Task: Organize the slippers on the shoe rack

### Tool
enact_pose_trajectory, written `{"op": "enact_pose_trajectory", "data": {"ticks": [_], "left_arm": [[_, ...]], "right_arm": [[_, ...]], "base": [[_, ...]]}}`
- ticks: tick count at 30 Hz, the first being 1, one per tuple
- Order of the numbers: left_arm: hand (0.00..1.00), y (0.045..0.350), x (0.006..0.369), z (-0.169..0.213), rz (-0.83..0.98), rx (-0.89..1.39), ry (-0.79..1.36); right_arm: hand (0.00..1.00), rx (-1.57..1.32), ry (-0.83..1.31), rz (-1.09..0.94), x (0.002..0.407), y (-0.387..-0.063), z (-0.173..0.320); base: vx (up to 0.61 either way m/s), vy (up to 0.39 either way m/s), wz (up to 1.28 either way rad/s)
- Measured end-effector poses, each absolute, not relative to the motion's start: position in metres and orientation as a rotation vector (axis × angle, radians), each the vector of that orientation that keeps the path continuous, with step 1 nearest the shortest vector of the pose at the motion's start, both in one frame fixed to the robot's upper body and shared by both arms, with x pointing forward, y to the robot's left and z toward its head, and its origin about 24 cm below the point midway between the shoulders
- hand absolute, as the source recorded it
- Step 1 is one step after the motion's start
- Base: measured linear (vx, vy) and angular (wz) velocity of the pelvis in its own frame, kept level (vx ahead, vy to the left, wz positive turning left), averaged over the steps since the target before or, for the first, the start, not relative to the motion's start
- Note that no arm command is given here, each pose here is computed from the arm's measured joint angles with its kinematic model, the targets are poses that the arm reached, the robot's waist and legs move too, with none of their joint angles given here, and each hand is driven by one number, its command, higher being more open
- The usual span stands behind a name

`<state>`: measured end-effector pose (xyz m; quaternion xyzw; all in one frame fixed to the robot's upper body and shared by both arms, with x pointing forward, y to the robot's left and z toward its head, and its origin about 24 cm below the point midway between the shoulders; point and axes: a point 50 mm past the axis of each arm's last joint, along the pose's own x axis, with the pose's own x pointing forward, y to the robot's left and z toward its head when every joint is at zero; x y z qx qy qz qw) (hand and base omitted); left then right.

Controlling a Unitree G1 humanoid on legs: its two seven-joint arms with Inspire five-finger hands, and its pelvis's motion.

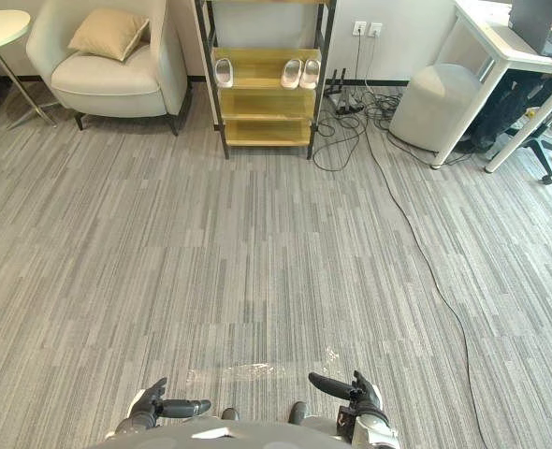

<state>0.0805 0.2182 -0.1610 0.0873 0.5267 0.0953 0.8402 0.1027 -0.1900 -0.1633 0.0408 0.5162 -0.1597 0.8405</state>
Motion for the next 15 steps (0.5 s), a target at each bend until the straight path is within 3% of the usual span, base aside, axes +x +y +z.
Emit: {"op": "enact_pose_trajectory", "data": {"ticks": [15], "left_arm": [[1.00, 0.2223, 0.0828, -0.1600, 0.208, 0.193, 1.110]], "right_arm": [[1.00, 0.050, 1.089, -0.282, 0.1060, -0.1850, -0.1629]], "base": [[0.00, 0.002, -0.06]]}}
